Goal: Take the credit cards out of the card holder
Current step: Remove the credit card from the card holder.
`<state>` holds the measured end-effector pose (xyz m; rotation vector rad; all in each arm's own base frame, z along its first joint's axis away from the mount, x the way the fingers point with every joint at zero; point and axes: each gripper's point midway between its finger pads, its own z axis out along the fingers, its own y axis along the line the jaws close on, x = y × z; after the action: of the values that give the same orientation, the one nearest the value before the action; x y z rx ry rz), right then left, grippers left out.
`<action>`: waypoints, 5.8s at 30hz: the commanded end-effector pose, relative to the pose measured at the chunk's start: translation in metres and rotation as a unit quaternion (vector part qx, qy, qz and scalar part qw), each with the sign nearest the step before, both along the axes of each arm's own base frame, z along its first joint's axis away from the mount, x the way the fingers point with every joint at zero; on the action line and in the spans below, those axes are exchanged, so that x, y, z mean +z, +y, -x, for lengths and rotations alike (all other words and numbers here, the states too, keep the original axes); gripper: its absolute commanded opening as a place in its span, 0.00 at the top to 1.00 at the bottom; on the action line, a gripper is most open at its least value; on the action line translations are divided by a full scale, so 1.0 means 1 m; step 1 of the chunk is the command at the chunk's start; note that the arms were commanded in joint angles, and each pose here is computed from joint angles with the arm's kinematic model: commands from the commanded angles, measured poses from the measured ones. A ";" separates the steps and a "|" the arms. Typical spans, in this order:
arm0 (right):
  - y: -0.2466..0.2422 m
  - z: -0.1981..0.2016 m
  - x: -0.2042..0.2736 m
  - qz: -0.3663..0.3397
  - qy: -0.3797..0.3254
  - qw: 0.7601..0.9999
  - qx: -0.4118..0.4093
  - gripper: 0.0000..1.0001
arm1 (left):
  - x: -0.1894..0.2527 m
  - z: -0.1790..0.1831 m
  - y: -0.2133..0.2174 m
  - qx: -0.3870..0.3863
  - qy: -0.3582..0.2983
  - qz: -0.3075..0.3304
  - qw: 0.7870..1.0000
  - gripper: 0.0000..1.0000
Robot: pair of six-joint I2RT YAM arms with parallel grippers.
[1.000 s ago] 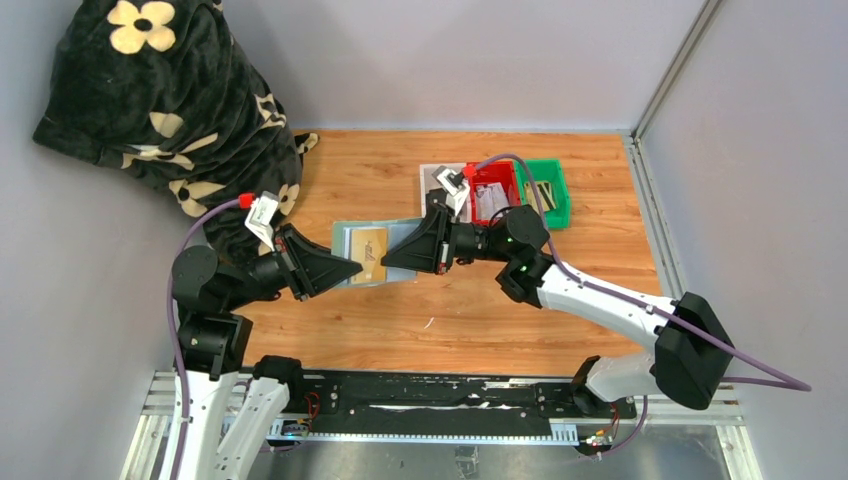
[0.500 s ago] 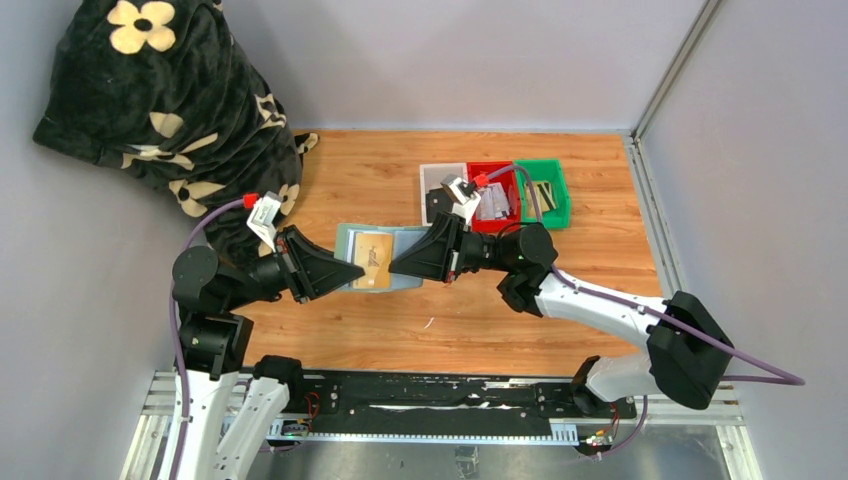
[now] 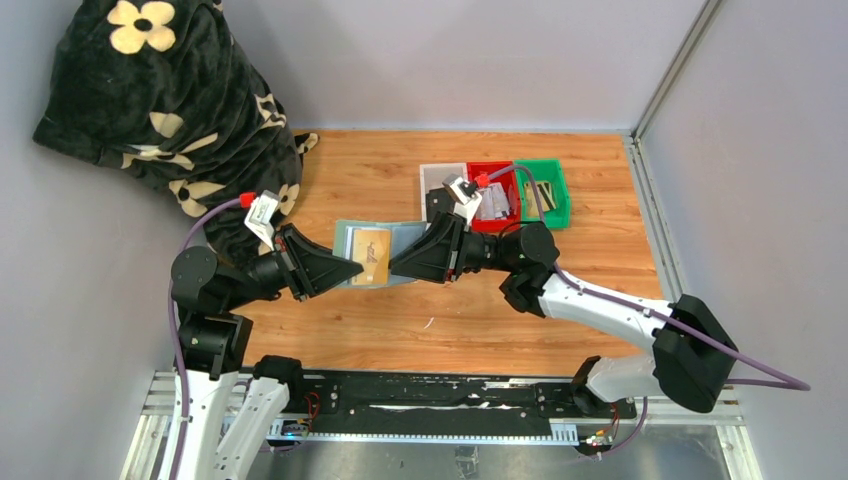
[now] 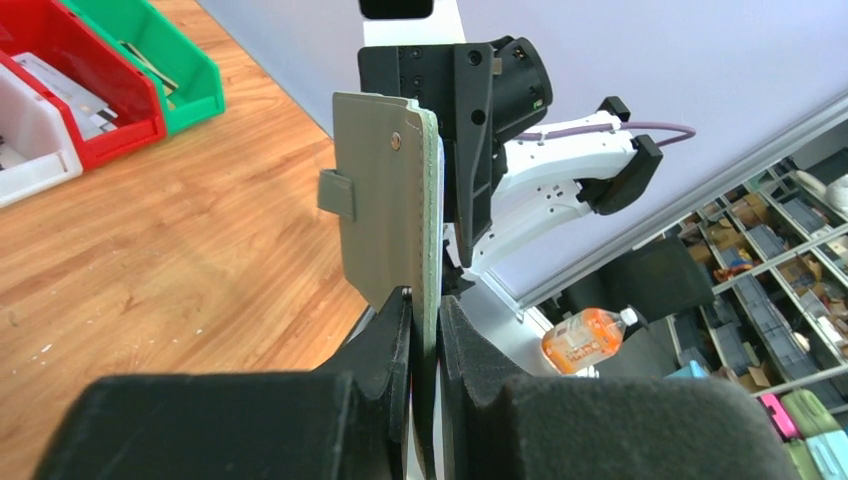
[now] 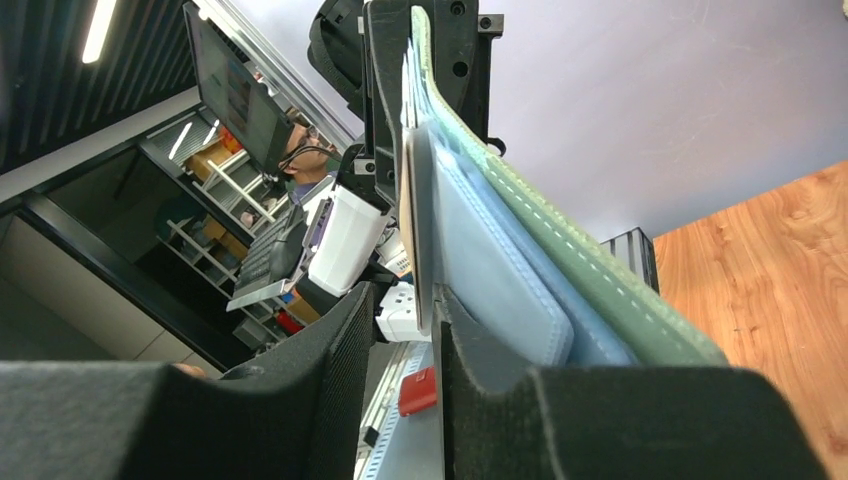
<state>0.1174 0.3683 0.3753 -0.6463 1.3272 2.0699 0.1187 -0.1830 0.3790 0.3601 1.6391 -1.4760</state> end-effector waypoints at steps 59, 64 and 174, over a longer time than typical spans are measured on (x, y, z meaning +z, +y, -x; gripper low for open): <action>-0.005 0.004 0.005 -0.039 -0.003 0.999 -0.028 0.81 | 0.011 0.004 0.001 0.005 -0.015 0.013 1.000 0.94; 0.004 -0.003 0.009 -0.011 -0.014 0.999 -0.039 0.73 | 0.009 0.005 0.001 0.005 -0.018 0.008 1.000 0.94; -0.142 -0.108 -0.077 0.237 0.048 0.930 -0.277 1.00 | 0.032 0.000 0.010 0.059 -0.071 0.004 0.996 1.00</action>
<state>0.1978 0.2604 0.3440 -0.3376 1.5420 1.6087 0.1232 -0.1738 0.4010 0.3103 1.5562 -1.3600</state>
